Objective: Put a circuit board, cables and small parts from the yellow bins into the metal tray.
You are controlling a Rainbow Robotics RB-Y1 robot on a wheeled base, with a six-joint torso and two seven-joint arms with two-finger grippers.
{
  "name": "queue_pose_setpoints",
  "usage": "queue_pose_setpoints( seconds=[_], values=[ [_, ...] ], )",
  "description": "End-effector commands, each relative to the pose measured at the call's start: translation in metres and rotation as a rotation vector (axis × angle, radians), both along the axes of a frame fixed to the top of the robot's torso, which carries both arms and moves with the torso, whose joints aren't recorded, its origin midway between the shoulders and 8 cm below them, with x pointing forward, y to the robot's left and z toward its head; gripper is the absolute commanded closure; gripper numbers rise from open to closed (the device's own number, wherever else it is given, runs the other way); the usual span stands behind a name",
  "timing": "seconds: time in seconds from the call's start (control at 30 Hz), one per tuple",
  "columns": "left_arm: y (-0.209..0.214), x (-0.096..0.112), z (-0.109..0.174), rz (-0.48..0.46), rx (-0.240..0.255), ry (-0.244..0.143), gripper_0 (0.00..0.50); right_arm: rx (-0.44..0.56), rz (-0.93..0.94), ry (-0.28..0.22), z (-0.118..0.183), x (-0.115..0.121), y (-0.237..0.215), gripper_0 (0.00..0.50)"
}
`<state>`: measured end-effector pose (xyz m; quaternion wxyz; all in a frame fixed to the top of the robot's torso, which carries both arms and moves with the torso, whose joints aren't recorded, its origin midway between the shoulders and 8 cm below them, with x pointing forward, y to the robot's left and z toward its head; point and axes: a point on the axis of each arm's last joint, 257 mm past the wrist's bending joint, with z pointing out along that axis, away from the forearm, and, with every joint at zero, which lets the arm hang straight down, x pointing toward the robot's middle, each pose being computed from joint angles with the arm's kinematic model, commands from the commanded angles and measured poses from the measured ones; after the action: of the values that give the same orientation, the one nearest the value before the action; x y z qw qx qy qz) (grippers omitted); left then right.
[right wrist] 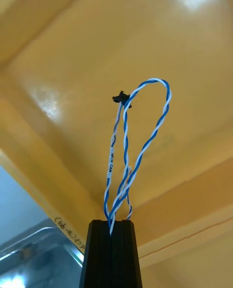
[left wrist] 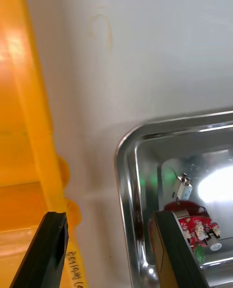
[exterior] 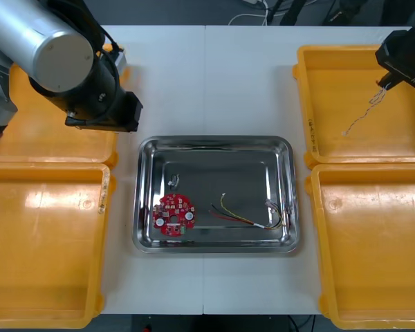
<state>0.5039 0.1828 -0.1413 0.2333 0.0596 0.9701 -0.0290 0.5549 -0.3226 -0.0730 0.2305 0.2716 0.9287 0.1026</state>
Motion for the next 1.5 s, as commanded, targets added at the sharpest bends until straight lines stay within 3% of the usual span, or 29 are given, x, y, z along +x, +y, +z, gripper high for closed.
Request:
queue_pose_setpoints(
  seconds=[0.03, 0.2, 0.37, 0.5, 0.63, 0.93, 1.13, 1.37, 1.5],
  values=[
    [0.031, 0.024, 0.041, -0.072, 0.067, -0.067, 0.0, -0.15, 0.136, -0.058, 0.022, -0.001, 0.003, 0.5],
    [0.054, 0.037, 0.046, -0.048, 0.091, -0.068, 0.0, -0.223, 0.293, -0.076, 0.018, -0.006, 0.026, 0.5],
    [0.081, 0.05, 0.048, -0.034, 0.102, -0.069, 0.0, -0.376, 0.494, -0.11, 0.022, -0.01, 0.051, 0.5],
    [0.096, 0.061, 0.049, -0.021, 0.092, -0.081, 0.0, -0.446, 0.608, -0.127, 0.022, -0.014, 0.063, 0.5],
    [0.108, 0.07, 0.047, 0.0, 0.098, -0.085, 0.0, -0.457, 0.694, -0.136, 0.019, -0.02, 0.071, 0.5],
    [0.121, 0.095, 0.042, 0.044, 0.06, -0.127, 0.0, -0.453, 0.917, -0.144, 0.01, -0.037, 0.11, 0.5],
    [0.131, 0.104, 0.034, 0.054, 0.052, -0.139, 0.0, -0.549, 1.043, -0.153, 0.002, -0.053, 0.146, 0.5],
    [0.132, 0.115, 0.025, 0.048, 0.045, -0.157, 0.0, -0.571, 1.154, -0.173, -0.007, -0.069, 0.183, 0.5],
    [0.133, 0.119, 0.015, 0.041, 0.069, -0.16, 0.0, -0.545, 1.219, -0.177, -0.014, -0.079, 0.206, 0.5]
  ],
)
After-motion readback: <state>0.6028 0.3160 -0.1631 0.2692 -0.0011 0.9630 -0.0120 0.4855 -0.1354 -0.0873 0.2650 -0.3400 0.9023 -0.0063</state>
